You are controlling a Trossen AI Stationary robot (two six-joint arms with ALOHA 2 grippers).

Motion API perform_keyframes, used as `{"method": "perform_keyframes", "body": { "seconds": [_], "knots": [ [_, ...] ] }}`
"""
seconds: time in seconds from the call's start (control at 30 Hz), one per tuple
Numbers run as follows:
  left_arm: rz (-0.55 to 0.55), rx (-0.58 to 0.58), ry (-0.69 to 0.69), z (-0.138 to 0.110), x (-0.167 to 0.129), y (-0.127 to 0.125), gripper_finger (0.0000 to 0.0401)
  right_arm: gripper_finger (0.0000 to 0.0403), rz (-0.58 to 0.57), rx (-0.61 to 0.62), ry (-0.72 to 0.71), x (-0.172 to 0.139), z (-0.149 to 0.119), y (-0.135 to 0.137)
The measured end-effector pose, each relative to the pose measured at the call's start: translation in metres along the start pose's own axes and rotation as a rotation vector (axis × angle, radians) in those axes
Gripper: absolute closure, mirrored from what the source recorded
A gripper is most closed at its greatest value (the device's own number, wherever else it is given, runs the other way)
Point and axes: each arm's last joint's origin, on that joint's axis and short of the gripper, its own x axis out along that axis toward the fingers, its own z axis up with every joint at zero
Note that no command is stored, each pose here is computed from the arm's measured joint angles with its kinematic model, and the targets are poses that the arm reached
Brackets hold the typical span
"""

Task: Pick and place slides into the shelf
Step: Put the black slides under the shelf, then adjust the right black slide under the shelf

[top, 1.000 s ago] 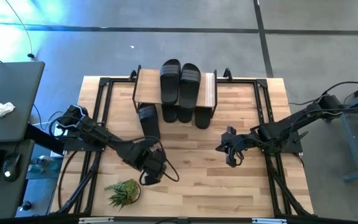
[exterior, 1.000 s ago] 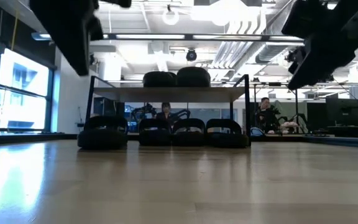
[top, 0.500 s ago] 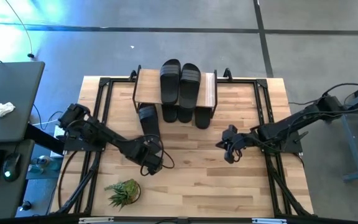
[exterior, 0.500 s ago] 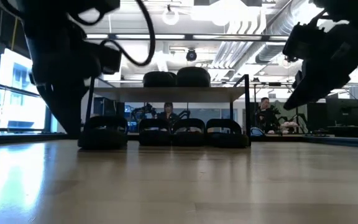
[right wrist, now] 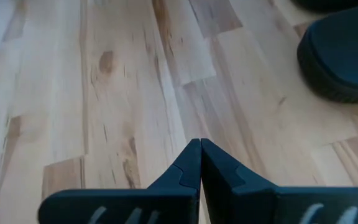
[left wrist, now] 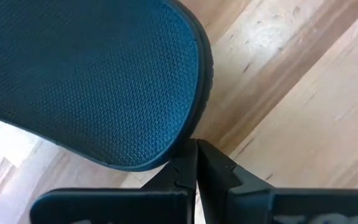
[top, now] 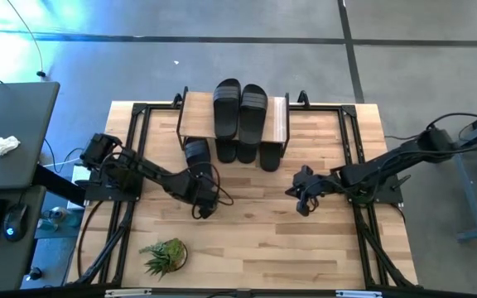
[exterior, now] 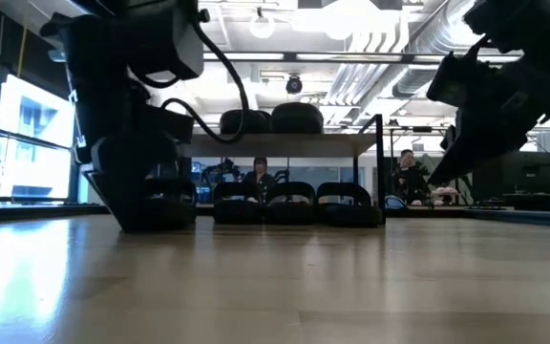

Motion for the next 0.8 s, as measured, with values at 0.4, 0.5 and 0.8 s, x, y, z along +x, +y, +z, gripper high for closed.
{"method": "perform_keyframes", "body": {
  "seconds": [0.4,0.5,0.8],
  "knots": [
    [0.11,0.038,-0.013,0.023,0.011,0.027,0.0401,0.0403,0.011,-0.017,-0.001,0.009,-0.001,0.002],
    [0.183,0.017,-0.031,0.03,0.015,0.038,0.0401,0.0403,0.012,-0.025,-0.002,0.009,-0.001,0.002],
    [0.205,0.081,-0.023,0.043,0.019,0.052,0.0401,0.0403,0.017,-0.027,-0.004,0.009,0.0,0.002]
  ]
}}
